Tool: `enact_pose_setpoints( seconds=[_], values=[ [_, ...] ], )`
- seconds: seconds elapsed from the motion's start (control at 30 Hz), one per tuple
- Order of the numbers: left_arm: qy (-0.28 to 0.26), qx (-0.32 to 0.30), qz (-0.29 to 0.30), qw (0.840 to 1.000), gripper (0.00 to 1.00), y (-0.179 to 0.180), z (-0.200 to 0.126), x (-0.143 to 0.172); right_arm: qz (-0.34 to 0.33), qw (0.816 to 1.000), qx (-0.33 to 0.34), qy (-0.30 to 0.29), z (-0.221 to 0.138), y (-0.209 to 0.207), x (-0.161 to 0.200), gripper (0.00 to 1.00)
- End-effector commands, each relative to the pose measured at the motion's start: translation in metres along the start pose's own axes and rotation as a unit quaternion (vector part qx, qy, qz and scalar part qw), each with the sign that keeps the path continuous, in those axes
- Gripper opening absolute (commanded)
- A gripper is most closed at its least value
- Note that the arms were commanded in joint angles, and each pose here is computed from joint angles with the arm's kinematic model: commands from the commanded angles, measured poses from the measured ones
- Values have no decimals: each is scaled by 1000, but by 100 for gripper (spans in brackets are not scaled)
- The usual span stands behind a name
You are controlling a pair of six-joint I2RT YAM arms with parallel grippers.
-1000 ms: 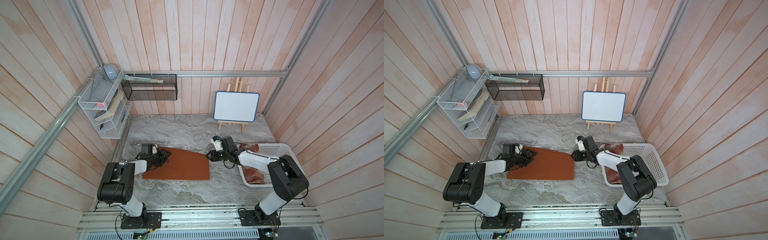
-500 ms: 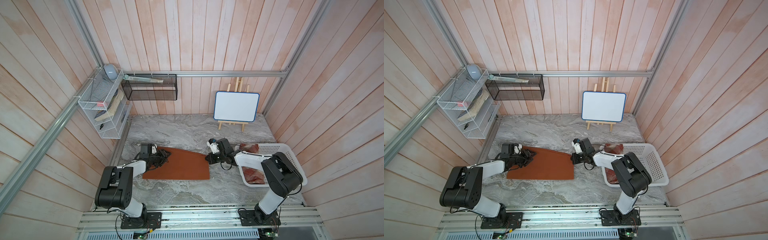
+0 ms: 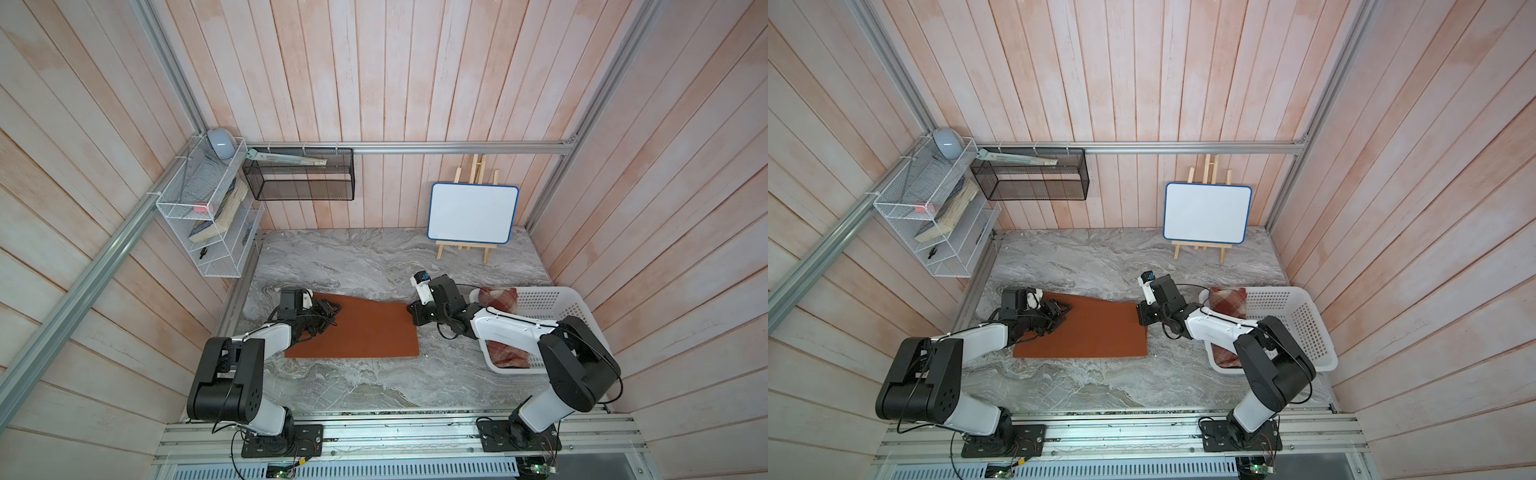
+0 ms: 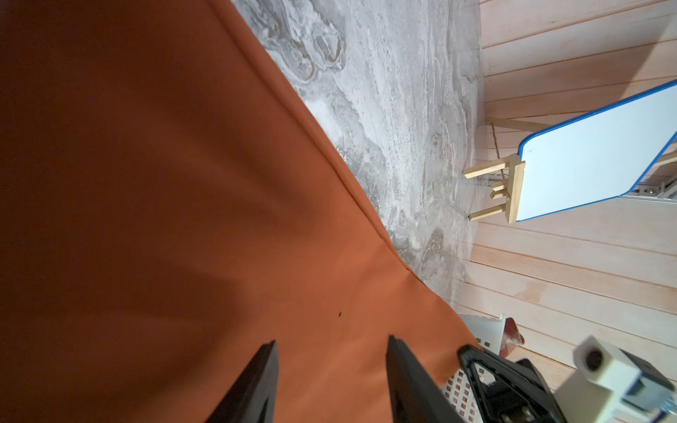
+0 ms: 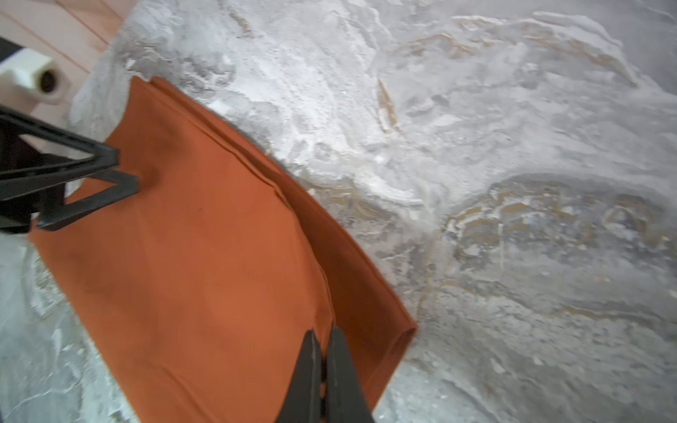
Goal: Roll up the skirts
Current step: Roll the skirt at the center of the board.
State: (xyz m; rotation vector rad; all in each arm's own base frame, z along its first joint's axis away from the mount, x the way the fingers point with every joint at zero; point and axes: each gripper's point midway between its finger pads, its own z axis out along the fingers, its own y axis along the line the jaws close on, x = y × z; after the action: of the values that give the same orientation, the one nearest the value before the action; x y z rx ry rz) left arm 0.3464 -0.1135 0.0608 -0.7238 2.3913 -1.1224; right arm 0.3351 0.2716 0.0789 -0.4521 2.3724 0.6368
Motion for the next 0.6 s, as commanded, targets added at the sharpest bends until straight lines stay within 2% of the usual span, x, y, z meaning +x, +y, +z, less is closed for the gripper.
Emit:
enact_pose_setpoints(
  seconds=[0.0, 0.13, 0.2, 0.27, 0.3, 0.47, 0.57],
  values=[
    [-10, 5, 3, 1000, 52, -2, -1, -3, 26, 999, 25, 26, 18, -24, 9, 0],
    [-10, 5, 3, 1000, 52, -2, -2, -2, 46, 996, 13, 71, 32, -23, 34, 1],
    [-10, 3, 3, 1000, 52, -2, -3, -2, 51, 995, 13, 82, 34, -24, 43, 17],
    [-11, 5, 3, 1000, 52, -2, -3, -1, 52, 994, 41, 81, 31, -33, 44, 27],
    [-10, 8, 4, 1000, 52, -4, -3, -1, 47, 995, 51, 75, 28, -36, 41, 34],
    [-2, 6, 15, 1000, 52, -18, -4, 4, 33, 998, 59, 12, -4, -29, 3, 41],
    [9, 7, 34, 999, 48, -35, -2, 19, 28, 998, 63, -6, -19, -23, -14, 47]
  ],
)
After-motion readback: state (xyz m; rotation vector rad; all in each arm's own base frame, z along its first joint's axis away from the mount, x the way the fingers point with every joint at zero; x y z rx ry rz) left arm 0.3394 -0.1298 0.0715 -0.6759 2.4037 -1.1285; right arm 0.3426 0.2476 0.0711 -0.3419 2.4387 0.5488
